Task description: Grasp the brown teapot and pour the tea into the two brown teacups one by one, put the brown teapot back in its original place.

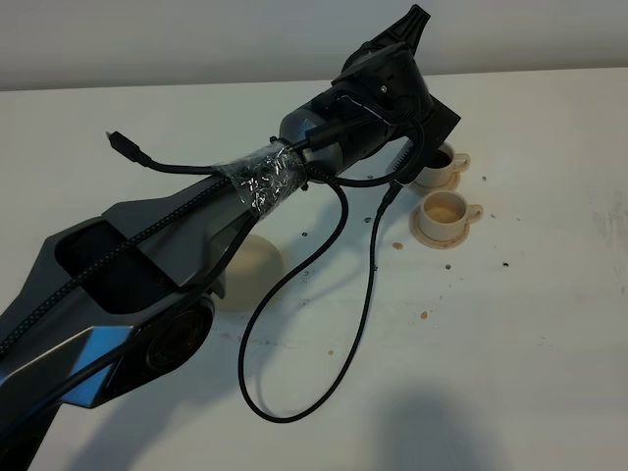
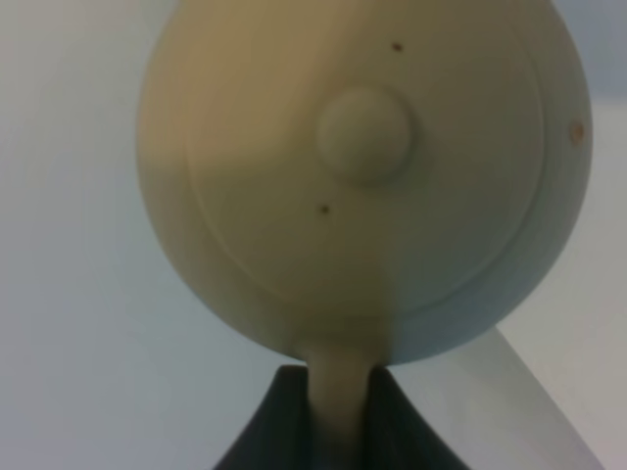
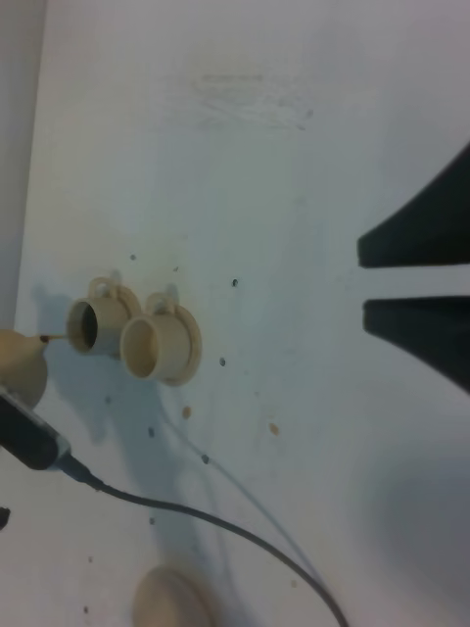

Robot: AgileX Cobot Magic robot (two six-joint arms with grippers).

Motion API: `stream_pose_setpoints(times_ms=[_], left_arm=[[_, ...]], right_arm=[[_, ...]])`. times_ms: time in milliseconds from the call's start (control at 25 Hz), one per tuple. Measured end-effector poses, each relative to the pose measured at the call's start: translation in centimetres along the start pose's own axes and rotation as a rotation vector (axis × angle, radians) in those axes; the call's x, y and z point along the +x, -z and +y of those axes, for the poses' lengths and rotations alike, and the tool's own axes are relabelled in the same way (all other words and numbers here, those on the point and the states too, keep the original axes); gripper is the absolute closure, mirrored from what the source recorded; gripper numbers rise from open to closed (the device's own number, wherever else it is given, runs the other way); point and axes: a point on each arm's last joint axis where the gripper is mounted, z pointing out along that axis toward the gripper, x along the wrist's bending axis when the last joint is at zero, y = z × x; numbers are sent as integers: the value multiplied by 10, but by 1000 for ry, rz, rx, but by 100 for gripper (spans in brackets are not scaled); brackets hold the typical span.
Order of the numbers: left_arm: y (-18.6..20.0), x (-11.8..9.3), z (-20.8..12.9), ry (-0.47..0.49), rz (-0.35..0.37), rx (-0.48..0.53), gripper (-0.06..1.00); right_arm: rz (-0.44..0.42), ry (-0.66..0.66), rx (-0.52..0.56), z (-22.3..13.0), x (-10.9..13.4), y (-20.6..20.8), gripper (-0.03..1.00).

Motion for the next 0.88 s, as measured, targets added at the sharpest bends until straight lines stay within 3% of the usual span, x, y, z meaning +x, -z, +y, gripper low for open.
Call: stream_pose_setpoints(times_ms=[520,880], left_arm=[[0,0,0,82,-5,3,87],[0,-5,0,126,-53,-5,87]], right_arm=[[0,0,0,0,0,0,88],[0,1,0,0,0,0,88]])
